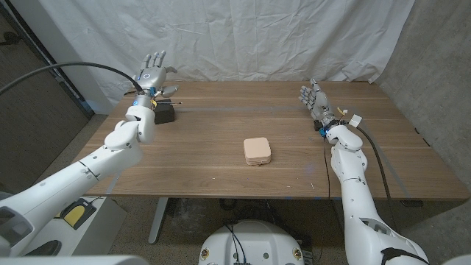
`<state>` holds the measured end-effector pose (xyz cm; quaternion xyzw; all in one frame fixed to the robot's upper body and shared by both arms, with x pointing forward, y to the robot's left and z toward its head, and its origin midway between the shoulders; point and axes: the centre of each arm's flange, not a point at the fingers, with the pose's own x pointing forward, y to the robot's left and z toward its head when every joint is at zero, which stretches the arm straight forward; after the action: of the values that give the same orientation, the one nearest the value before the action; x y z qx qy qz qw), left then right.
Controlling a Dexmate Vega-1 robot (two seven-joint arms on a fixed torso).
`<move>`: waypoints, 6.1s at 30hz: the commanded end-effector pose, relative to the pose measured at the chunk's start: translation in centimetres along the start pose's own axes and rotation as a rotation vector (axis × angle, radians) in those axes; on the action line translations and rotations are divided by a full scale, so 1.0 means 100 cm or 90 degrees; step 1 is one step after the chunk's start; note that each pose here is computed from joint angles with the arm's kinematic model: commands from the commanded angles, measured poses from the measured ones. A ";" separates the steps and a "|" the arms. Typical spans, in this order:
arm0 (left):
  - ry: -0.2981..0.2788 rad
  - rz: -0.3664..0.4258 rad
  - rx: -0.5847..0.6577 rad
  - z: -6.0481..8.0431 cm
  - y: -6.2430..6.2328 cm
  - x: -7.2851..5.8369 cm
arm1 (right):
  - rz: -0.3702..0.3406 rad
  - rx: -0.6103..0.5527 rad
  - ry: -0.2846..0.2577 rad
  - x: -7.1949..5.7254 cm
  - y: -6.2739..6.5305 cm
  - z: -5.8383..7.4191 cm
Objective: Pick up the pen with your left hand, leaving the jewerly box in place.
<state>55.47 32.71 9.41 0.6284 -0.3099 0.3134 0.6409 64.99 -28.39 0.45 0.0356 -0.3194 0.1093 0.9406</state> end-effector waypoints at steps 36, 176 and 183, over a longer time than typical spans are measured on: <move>0.051 -0.066 0.065 -0.003 -0.030 0.003 | -0.013 -0.011 -0.005 -0.015 -0.019 0.024; 0.111 -0.183 0.046 -0.025 -0.093 0.036 | -0.050 -0.022 -0.018 -0.040 -0.009 0.041; 0.100 -0.183 0.052 -0.020 -0.095 0.038 | -0.052 -0.025 -0.019 -0.042 -0.009 0.043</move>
<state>64.73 34.95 6.78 0.6647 -0.1491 0.2809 0.6760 59.72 -30.67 1.39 0.0332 -0.3352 0.0669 0.9392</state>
